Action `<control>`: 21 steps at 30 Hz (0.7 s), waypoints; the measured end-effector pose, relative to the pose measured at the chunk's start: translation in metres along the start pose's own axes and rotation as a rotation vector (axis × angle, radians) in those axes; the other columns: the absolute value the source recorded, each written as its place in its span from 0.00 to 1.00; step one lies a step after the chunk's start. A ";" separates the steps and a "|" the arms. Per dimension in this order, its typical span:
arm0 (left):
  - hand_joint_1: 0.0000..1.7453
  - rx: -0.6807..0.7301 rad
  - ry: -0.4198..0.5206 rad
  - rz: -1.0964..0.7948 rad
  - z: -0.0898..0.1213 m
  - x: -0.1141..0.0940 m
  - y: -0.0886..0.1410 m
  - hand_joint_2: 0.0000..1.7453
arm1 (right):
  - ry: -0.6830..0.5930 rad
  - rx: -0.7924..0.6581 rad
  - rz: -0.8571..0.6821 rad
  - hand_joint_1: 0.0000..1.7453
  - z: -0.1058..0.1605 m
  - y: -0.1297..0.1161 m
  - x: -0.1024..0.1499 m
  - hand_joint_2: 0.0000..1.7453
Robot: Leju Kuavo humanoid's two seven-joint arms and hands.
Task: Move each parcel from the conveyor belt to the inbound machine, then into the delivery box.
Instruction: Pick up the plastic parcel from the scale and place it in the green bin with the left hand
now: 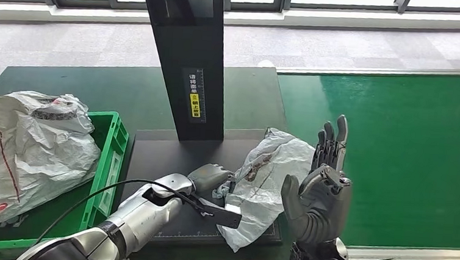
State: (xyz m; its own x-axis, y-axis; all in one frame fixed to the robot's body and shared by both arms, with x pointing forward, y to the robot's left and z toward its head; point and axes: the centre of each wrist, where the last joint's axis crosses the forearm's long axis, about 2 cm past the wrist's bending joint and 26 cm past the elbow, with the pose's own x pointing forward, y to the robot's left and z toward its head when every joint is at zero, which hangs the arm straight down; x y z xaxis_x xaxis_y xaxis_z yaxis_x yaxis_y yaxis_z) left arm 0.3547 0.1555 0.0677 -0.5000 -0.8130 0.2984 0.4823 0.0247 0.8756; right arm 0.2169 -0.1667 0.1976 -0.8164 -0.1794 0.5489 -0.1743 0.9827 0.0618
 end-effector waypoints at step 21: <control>1.00 1.269 0.408 0.593 0.111 -0.065 -0.058 1.00 | 0.036 -0.023 0.030 0.00 0.015 0.001 0.006 1.00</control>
State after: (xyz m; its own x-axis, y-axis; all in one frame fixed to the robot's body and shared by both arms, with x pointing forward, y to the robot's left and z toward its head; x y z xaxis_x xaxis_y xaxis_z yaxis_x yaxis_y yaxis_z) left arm 0.2794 0.2716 0.0396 -0.1186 -0.6010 0.7904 -0.5129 0.7187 0.4694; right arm 0.2037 -0.1673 0.1887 -0.8009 -0.1486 0.5801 -0.1375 0.9885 0.0635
